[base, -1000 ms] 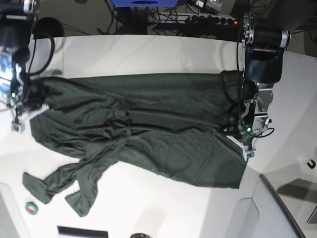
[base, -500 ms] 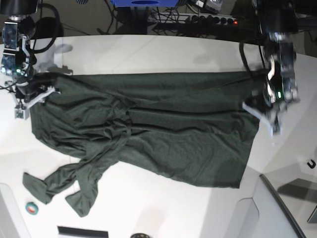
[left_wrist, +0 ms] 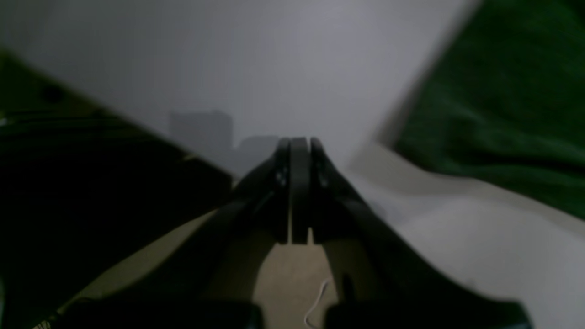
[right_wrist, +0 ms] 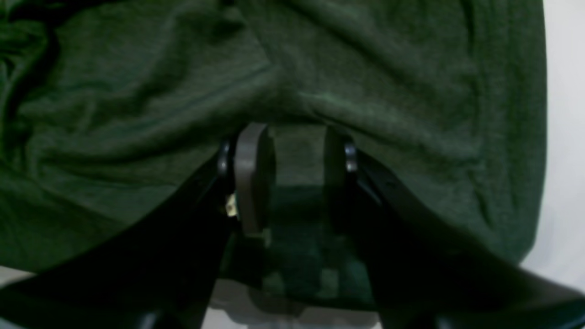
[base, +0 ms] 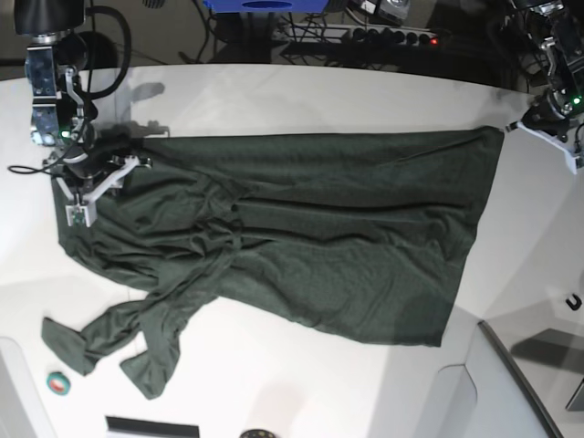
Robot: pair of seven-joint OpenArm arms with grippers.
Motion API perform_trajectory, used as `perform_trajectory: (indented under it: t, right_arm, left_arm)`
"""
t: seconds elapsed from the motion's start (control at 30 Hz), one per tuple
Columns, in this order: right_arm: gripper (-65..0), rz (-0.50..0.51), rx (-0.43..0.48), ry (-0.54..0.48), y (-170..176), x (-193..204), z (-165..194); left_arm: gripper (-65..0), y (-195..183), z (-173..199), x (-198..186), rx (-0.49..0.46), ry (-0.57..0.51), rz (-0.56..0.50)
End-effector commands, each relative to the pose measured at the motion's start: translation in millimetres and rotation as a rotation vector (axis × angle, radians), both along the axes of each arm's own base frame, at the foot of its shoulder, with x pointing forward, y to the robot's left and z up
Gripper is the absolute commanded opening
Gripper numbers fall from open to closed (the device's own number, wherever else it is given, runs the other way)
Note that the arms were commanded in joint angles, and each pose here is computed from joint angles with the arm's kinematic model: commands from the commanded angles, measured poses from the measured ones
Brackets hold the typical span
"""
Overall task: Layout the t-shirt on the table in an organized manner, then fold the t-shirt properly
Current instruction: 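Release the shirt with both grippers and raise them, then lower the right gripper onto the shirt corner near the collar and grasp it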
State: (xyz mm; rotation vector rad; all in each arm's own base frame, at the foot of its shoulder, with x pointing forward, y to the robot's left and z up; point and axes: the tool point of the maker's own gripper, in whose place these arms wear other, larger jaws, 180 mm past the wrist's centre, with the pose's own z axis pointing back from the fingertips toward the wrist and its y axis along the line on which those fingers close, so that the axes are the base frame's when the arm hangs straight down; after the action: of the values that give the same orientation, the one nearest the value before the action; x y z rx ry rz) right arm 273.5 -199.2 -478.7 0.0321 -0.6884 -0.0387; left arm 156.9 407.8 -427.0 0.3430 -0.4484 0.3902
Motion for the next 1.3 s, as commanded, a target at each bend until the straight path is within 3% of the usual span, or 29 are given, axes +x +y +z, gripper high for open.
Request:
perform_trajectory:
  t: [0.0,0.13,0.27,0.33,0.5,0.77,0.83,1.0,1.27]
  right_arm:
    - [-44.7,0.004,-0.005,-0.061,0.1,17.1,14.4]
    - [-43.7,0.004,-0.001,-0.063,2.7,18.5,15.1]
    - [-32.0,0.021,0.004,-0.051,9.2,21.2,26.6]
    - [-29.4,0.029,0.004,-0.051,11.4,22.7,32.5]
    - [-29.4,0.029,0.005,-0.062,10.9,31.1,35.4]
    - [-29.7,0.115,0.071,-0.008,30.7,34.6,13.6]
    - [-33.6,0.110,0.072,0.006,29.6,33.9,9.3]
    - [-60.6,0.110,0.072,0.010,29.5,33.1,8.2]
    - [-63.5,0.112,0.071,0.026,29.5,20.2,4.2]
  left_arm:
    - [-65.0,7.7,9.1,1.3,0.028,-0.018,-0.005]
    - [-65.0,8.6,6.4,-7.9,0.036,-0.006,-0.010]
    - [-65.0,8.7,4.9,-10.6,0.035,0.001,-0.009]
    - [-65.0,8.7,4.9,-10.6,0.035,0.001,-0.009]
    - [-65.0,7.5,5.3,-9.2,0.031,-0.004,-0.011]
    - [-65.0,5.9,2.0,-11.3,0.022,0.001,-0.006]
    - [-65.0,5.9,2.0,-11.3,0.022,0.001,-0.006]
    - [-65.0,6.0,1.5,-11.7,0.021,0.002,-0.005]
    - [-65.0,4.3,0.9,-10.3,0.019,0.002,-0.010]
